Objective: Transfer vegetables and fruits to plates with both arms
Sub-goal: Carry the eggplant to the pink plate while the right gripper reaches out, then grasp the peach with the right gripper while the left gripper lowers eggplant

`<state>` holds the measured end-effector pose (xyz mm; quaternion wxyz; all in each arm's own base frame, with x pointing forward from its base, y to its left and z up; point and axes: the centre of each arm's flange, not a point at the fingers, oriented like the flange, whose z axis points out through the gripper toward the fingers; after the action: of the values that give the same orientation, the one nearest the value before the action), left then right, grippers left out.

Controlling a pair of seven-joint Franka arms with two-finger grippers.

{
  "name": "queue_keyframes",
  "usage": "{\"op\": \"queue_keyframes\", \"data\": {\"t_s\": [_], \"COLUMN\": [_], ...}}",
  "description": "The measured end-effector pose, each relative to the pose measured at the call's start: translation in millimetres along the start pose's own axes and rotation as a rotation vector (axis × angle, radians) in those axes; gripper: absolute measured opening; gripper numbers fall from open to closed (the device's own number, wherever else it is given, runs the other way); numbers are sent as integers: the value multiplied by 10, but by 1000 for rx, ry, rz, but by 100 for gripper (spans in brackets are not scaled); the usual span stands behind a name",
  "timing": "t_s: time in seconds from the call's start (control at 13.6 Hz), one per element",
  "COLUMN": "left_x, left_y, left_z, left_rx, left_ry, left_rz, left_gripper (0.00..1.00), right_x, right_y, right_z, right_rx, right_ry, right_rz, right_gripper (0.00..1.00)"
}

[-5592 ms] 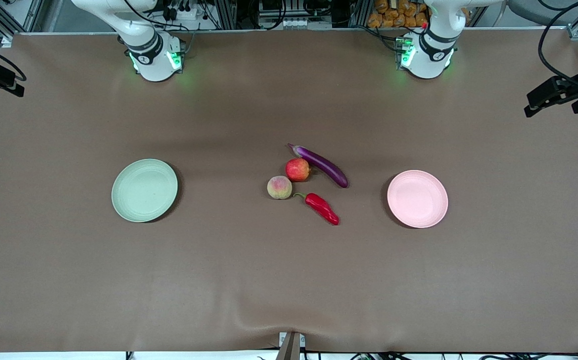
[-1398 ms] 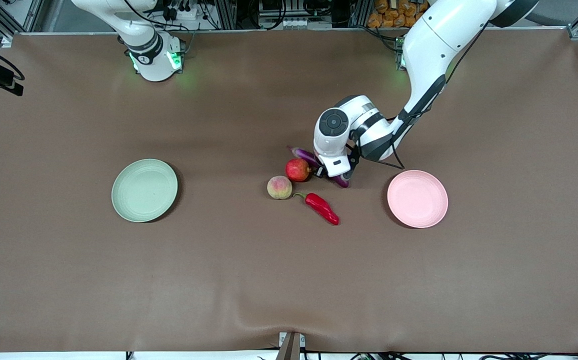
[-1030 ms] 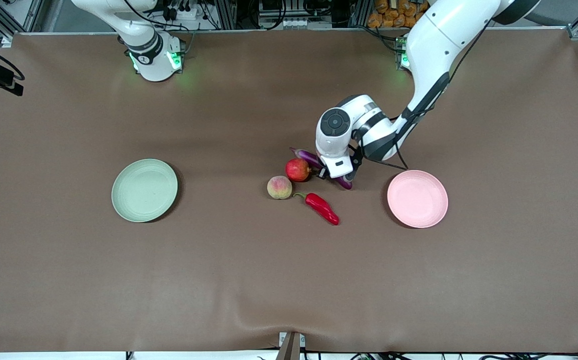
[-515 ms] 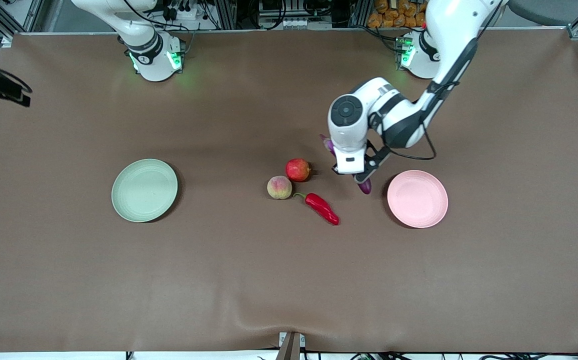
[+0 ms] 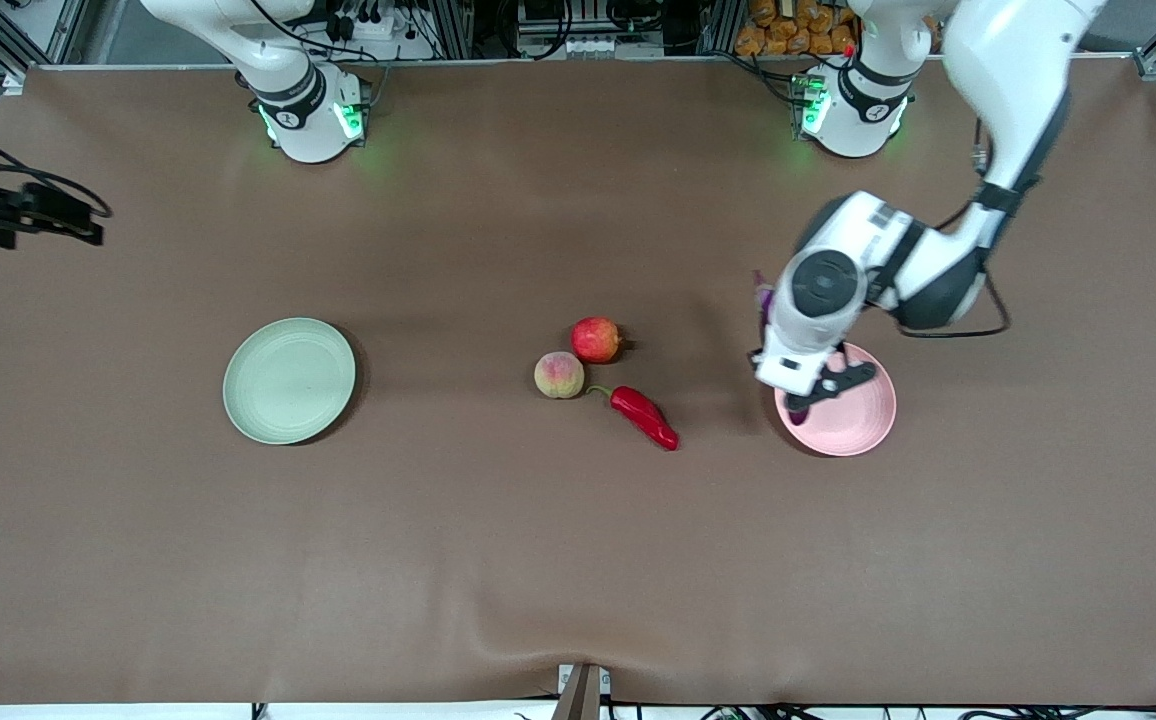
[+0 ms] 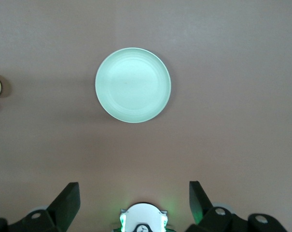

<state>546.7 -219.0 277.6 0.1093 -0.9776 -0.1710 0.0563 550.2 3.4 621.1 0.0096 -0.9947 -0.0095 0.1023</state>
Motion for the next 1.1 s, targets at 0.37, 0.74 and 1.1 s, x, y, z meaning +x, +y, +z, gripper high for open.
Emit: {"op": "queue_keyframes", "data": {"t_s": [0.37,0.74,1.1], "left_x": [350,495,545], "left_y": [-542,-739,-775], "left_z": [206,490,675], "left_rx": [22,12,0], "left_ry": [-61,-121,-156], "left_rz": [12,85,102], "left_gripper": [38,38,38], "right_x": [623,1044,1113], "right_y": [-991,-2422,-3559], "right_z": [696,1571,2609], "right_rx": [112,152,193], "right_ry": [-48,-19,-50], "right_rz": [184,468,676], "right_gripper": [100,100,100]}}
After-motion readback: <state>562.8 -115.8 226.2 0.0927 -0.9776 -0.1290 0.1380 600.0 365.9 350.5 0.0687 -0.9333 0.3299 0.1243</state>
